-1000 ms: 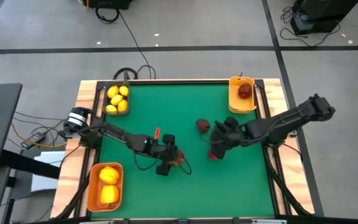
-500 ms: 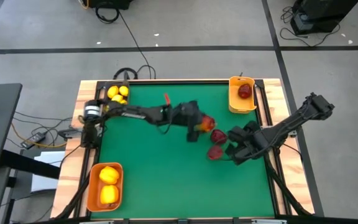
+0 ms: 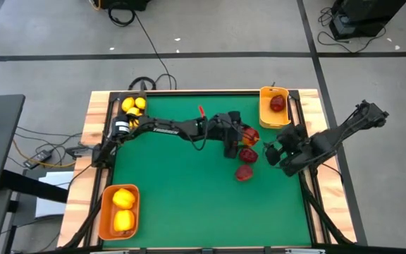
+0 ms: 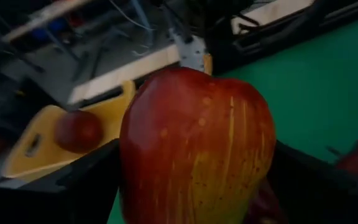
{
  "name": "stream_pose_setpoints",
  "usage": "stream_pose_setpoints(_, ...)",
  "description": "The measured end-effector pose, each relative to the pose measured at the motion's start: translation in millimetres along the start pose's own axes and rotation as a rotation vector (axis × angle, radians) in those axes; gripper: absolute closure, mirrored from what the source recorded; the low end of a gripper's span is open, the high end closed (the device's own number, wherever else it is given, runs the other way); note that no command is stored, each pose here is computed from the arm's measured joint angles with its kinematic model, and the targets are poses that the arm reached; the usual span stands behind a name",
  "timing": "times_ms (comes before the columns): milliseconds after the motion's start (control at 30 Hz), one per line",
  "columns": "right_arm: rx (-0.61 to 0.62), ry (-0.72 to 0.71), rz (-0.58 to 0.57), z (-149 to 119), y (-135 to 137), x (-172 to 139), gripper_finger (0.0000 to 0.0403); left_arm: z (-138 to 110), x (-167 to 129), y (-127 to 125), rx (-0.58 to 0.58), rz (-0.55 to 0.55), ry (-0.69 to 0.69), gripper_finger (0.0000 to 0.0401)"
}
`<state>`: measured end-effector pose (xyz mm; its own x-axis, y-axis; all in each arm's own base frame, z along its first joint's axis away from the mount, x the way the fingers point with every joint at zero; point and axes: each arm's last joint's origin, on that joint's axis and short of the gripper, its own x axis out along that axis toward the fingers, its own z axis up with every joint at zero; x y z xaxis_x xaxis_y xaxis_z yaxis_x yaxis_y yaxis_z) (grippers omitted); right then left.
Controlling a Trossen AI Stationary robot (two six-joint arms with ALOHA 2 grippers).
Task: Sort produce into baskets
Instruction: Put the apple into the yellow bin
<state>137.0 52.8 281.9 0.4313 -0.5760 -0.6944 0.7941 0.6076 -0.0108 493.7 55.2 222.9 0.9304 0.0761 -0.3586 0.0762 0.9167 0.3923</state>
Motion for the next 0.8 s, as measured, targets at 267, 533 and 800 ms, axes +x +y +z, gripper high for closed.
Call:
stream_pose_setpoints(267, 0.068, -0.095, 0.228, 17.1, 1.5, -12.4, 0.0025, 10.0, -0.2, -6.9, 0.06, 0.076, -0.029, 0.0037)
stream_pose_setpoints(533, -0.047, -0.064, 0.146, 21.0, 27.2, 13.1, 0.0025, 15.2, -0.6, -11.3, 0.06, 0.108, -0.045, 0.0037)
stream_pose_setpoints(800, -0.133, 0.001, 0.063, 22.0, 42.9, 40.4, 0.0025, 17.7, -0.6, -21.8, 0.092, 0.087, -0.035, 0.0037)
